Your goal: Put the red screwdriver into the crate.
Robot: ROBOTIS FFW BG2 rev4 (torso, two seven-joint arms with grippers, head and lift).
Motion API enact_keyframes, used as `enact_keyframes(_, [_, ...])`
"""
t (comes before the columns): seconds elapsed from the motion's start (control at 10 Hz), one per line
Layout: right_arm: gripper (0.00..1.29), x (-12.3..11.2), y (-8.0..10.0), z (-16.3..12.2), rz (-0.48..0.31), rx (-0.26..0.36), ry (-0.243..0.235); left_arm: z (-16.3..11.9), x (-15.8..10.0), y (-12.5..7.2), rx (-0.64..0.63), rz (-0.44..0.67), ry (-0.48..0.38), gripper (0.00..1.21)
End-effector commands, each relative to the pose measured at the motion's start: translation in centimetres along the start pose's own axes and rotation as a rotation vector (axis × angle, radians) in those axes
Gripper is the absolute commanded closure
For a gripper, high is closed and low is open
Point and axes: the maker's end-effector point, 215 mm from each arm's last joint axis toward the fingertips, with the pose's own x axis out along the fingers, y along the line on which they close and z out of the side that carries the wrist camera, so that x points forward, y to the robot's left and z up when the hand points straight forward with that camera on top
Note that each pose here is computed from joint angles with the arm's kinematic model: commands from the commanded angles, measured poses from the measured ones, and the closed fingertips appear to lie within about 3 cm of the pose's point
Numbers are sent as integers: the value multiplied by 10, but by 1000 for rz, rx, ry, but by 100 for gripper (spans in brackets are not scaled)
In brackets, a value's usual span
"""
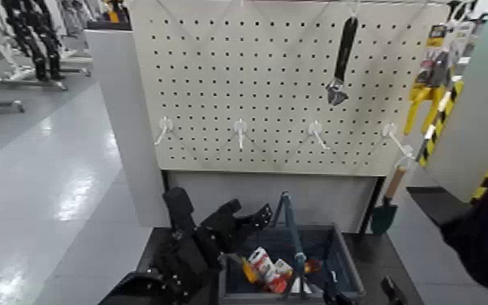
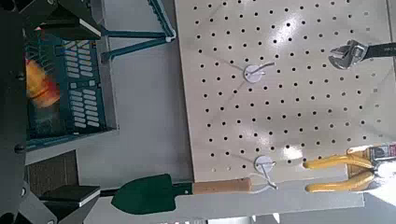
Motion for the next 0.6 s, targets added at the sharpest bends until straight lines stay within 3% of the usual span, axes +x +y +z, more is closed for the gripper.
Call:
enact_keyframes(0.1, [13,0,-1,0,-4,4,1,33,-15,8,191,73,-50,13])
enact_keyframes(0.4, [13,0,-2,4,-5,6,-9,63,-69,43,358,247,-103,13])
enact_keyframes(0.6, [13,-1,-2,5,-6,7,-11,61,-103,59,392,327,-104,12])
